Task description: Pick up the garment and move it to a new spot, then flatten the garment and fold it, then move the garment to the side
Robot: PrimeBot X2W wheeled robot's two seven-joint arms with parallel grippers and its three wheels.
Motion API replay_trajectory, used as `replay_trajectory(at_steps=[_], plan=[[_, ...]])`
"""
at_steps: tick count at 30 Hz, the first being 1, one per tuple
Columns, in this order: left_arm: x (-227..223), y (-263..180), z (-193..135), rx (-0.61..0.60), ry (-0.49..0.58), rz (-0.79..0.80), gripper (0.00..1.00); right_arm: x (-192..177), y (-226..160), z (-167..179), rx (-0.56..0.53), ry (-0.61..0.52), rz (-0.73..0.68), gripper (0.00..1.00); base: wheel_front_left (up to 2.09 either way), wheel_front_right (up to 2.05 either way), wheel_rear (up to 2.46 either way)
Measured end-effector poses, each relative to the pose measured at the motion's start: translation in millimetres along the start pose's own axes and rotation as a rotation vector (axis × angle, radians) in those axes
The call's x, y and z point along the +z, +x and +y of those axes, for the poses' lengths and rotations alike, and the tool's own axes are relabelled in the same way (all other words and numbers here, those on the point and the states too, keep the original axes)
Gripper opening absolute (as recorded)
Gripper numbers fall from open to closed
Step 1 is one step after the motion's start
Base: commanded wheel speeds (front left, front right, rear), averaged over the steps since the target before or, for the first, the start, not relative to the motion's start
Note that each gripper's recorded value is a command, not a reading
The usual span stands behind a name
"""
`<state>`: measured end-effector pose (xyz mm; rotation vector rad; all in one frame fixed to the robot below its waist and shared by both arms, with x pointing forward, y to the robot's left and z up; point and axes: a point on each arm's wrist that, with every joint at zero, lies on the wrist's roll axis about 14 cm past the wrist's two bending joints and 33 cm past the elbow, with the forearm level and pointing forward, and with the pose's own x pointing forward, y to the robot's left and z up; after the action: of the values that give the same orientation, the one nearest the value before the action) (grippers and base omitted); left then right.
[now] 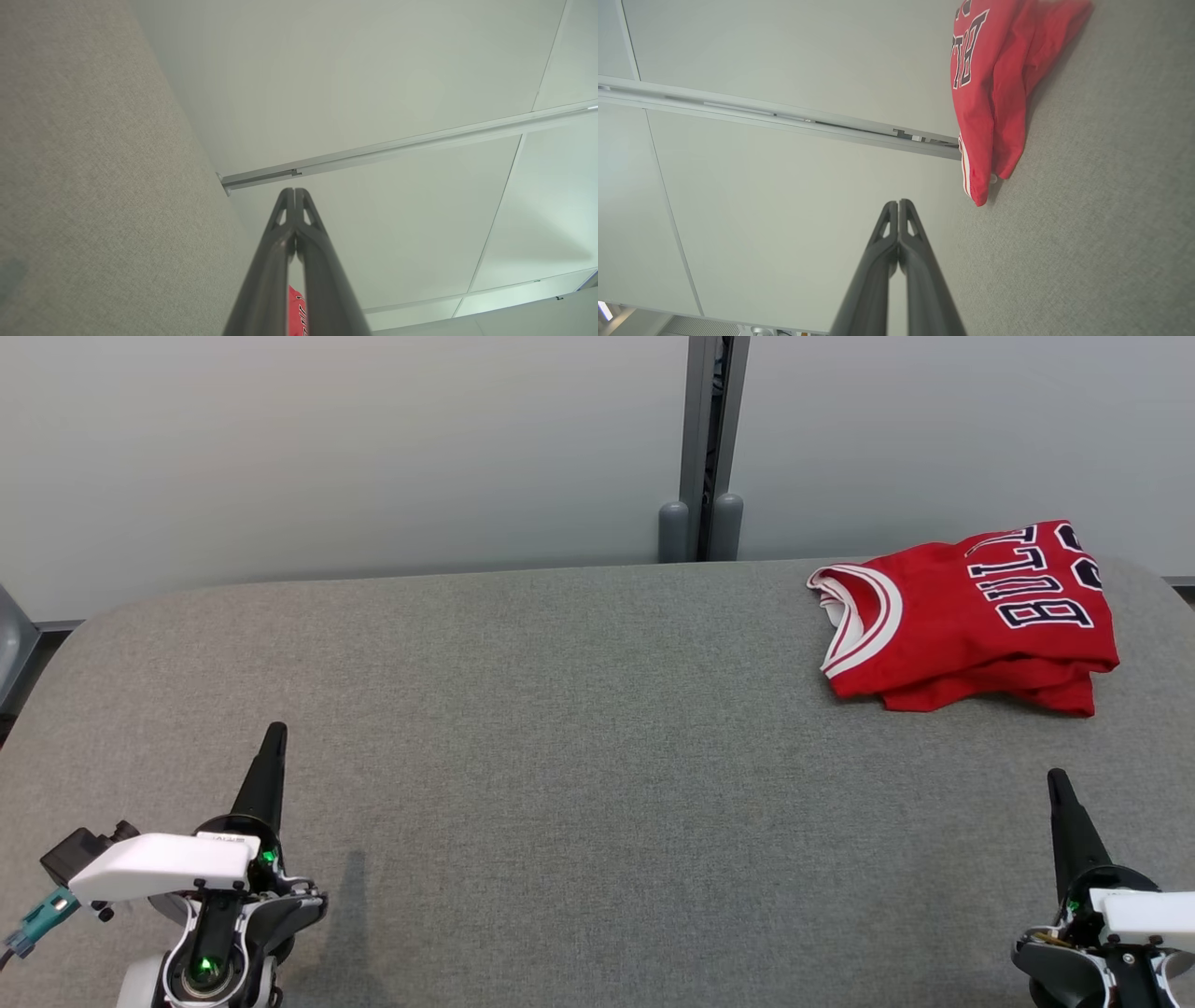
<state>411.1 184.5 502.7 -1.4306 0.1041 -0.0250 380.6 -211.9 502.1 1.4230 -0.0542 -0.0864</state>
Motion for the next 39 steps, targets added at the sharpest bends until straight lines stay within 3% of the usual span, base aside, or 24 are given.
replay_trajectory(at_steps=[22, 39], plan=[[1, 8, -9, -0.039, -0.139, 0.019, 0.0, 1, 4, 3, 0.008, 0.151, -0.009, 0.0, 0.0, 0.0, 0.0], [1, 8, -9, -0.04, -0.145, 0.02, 0.0, 1, 4, 3, 0.008, 0.154, -0.009, 0.0, 0.0, 0.0, 0.0]])
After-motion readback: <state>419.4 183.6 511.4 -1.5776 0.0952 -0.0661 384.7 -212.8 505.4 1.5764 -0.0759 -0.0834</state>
